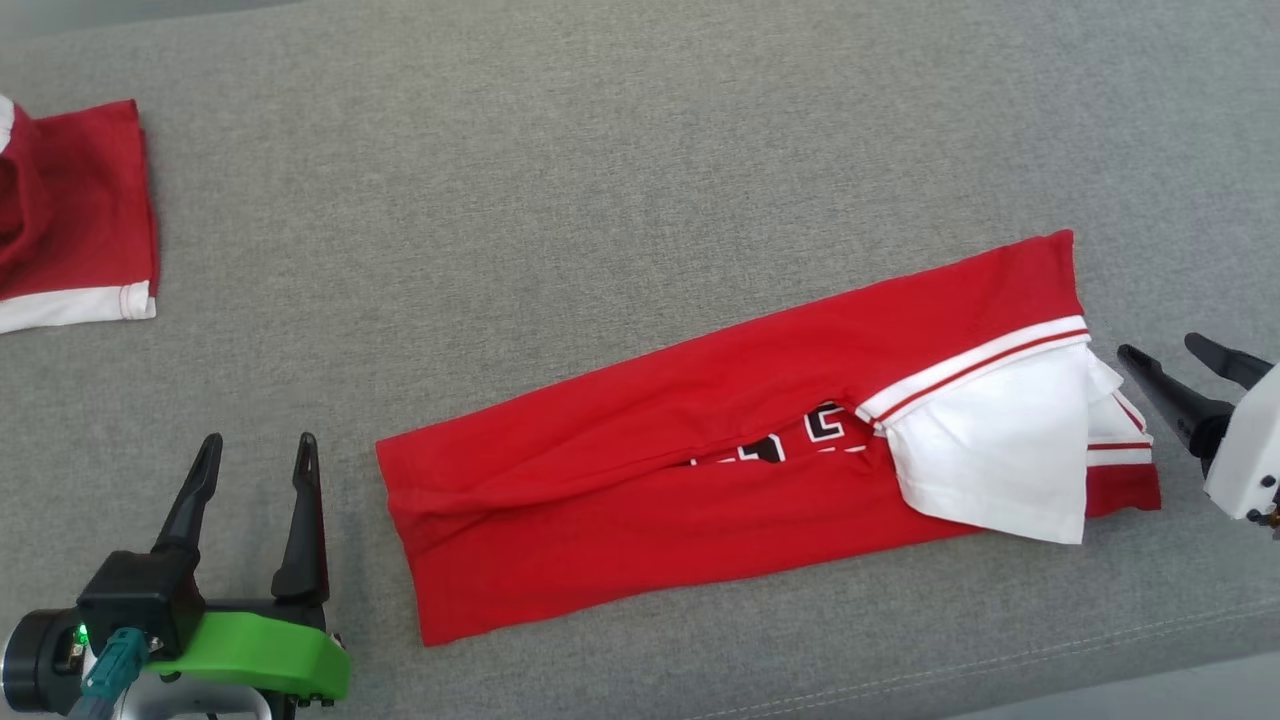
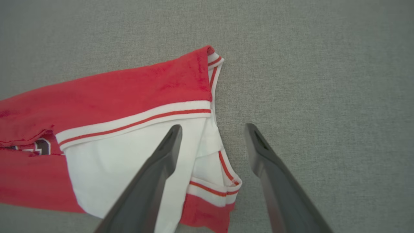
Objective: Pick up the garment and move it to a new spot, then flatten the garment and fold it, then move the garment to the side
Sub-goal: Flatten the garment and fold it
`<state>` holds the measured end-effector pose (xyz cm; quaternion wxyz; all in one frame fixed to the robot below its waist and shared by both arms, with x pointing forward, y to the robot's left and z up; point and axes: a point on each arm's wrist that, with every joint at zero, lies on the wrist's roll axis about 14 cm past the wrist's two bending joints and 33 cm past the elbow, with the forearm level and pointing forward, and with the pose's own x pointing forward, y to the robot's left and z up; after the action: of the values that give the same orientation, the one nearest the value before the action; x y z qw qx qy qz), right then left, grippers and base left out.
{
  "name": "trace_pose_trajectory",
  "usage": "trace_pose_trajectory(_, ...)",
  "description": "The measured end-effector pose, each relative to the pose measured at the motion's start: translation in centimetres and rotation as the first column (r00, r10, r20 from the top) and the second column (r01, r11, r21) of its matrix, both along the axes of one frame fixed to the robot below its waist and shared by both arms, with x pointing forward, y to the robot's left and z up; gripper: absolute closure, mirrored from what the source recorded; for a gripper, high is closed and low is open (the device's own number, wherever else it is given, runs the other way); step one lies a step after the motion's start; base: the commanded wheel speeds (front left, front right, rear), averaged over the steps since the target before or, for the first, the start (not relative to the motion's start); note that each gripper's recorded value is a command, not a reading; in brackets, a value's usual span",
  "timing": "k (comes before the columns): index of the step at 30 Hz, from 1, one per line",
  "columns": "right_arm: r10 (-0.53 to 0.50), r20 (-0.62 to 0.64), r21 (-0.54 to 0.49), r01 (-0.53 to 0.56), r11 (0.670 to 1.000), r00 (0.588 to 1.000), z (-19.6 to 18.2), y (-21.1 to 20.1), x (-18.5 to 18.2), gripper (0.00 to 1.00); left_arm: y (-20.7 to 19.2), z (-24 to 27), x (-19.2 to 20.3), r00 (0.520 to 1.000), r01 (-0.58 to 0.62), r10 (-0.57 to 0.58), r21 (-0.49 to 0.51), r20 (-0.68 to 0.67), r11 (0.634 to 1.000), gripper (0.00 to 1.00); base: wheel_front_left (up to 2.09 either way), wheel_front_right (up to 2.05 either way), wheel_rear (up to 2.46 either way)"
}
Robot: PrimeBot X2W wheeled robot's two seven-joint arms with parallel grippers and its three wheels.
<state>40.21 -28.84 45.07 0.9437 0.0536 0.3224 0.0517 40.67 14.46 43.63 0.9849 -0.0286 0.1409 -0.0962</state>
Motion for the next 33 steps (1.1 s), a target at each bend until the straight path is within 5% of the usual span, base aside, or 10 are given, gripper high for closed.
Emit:
trace_pose_trajectory(8,0.038,-0.166,-0.066,-0.049,0.997,0.985,-5.1,1.3,2.0,0.00,2.1,0.2,-0.3,0.990,-0.128,0.129,-0.021,0.055,0.992,0.00,0.00,0.00,0.00)
trace_pose_trajectory(16,0.046,-0.297,-0.001,-0.048,0.999,0.954,-8.8,2.8,2.8,0.00,3.2,-1.4,-1.1,0.984,-0.179,0.180,-0.076,0.006,0.981,0.00,0.00,0.00,0.00)
trace_pose_trajectory(17,0.049,-0.306,0.028,-0.042,0.999,0.951,-9.0,3.2,3.0,1.00,3.5,-1.7,-1.2,0.983,-0.184,0.184,-0.074,-0.002,0.980,0.00,0.00,0.00,0.00)
trace_pose_trajectory(27,0.054,-0.237,0.273,0.013,0.962,0.970,-6.1,5.9,4.0,1.00,5.7,-1.1,-1.2,0.973,-0.221,0.227,-0.131,0.029,0.966,0.00,0.00,0.00,0.00)
trace_pose_trajectory(33,-0.126,-0.222,0.202,0.172,0.964,0.967,-3.5,-1.8,2.1,1.00,6.1,0.1,-2.0,0.971,-0.215,0.227,-0.154,0.069,0.964,0.00,0.00,0.00,0.00)
